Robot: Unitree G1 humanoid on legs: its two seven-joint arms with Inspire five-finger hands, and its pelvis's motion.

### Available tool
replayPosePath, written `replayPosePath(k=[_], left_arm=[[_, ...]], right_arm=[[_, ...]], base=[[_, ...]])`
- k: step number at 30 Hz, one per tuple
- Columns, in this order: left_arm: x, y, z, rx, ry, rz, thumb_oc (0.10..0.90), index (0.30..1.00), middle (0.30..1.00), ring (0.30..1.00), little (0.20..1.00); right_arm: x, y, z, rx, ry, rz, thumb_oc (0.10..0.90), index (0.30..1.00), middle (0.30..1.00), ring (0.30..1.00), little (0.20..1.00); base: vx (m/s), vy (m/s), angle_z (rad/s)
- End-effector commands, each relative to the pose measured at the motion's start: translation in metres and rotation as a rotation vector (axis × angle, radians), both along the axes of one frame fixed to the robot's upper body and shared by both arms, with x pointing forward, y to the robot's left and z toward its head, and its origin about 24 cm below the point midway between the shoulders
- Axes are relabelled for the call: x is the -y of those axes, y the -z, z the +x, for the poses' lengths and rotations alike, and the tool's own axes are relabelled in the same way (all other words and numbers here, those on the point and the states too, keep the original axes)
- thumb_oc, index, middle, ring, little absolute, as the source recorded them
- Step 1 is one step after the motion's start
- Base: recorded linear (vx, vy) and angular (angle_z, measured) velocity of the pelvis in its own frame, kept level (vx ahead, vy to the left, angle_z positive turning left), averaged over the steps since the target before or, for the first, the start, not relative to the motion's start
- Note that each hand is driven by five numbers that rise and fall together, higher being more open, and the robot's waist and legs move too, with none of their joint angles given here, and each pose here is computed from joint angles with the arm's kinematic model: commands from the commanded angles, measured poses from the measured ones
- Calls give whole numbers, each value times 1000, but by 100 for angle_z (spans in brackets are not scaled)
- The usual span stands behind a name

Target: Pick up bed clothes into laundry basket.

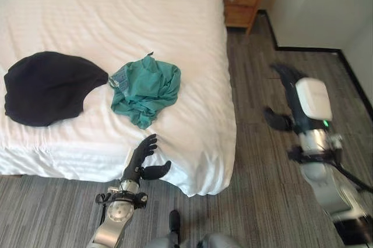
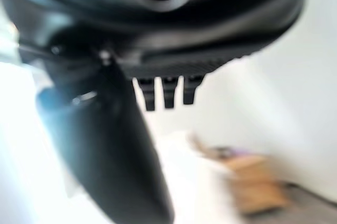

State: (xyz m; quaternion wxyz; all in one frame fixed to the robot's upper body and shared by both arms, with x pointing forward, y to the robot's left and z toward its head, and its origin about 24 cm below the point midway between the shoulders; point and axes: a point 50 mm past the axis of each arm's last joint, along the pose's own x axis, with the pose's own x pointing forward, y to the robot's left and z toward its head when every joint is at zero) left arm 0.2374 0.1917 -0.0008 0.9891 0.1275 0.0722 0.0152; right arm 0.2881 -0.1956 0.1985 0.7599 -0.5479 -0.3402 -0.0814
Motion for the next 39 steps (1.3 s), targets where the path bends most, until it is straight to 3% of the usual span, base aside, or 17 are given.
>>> replayPosePath(k=[1, 8, 14, 22, 23, 26, 29, 31, 32, 37, 39], left_arm=[[-15, -19, 0, 106, 9, 14, 800, 900, 900, 900, 900], [-28, 4, -17, 11, -93, -32, 800, 900, 900, 900, 900], [-37, 36, -36, -139, -168, -57, 800, 900, 900, 900, 900], [-58, 73, -60, -329, -261, -13, 800, 900, 900, 900, 900], [-72, 85, -72, -405, -318, 15, 800, 900, 900, 900, 900], [-80, 92, -78, -446, -345, 28, 800, 900, 900, 900, 900], [-86, 98, -85, -485, -369, 33, 800, 900, 900, 900, 900], [-93, 105, -97, -534, -416, 20, 800, 900, 900, 900, 900], [-95, 106, -99, -543, -419, 19, 800, 900, 900, 900, 900], [-99, 94, -86, -465, -405, -3, 800, 900, 900, 900, 900], [-103, 45, -51, -210, -337, -13, 800, 900, 900, 900, 900]], right_arm=[[-27, -57, 7, 235, -111, 11, 800, 900, 900, 900, 900], [-77, -70, 23, 198, -259, 17, 800, 900, 900, 900, 900], [-111, -50, 52, 10, -313, 22, 800, 900, 900, 900, 900], [-102, -21, 100, -205, -114, -96, 800, 900, 900, 900, 900], [-91, -12, 114, -273, -18, -135, 800, 900, 900, 900, 900], [-83, -9, 122, -305, 40, -147, 800, 900, 900, 900, 900], [-71, -2, 127, -341, 99, -132, 800, 900, 900, 900, 900], [-52, 21, 129, -438, 174, -35, 800, 900, 900, 900, 900], [-44, 27, 130, -471, 206, -7, 400, 300, 300, 300, 300], [-19, 36, 130, -529, 294, -5, 400, 300, 300, 300, 300], [-15, 12, 129, -451, 244, -4, 400, 300, 300, 300, 300]], base=[[189, -91, 107], [117, -106, 71], [99, -32, 14], [52, 20, 15], [24, 42, 14], [17, 49, 23], [-5, 41, 29], [13, 64, 17], [12, 51, 30], [32, 14, 19], [29, -34, 10]])
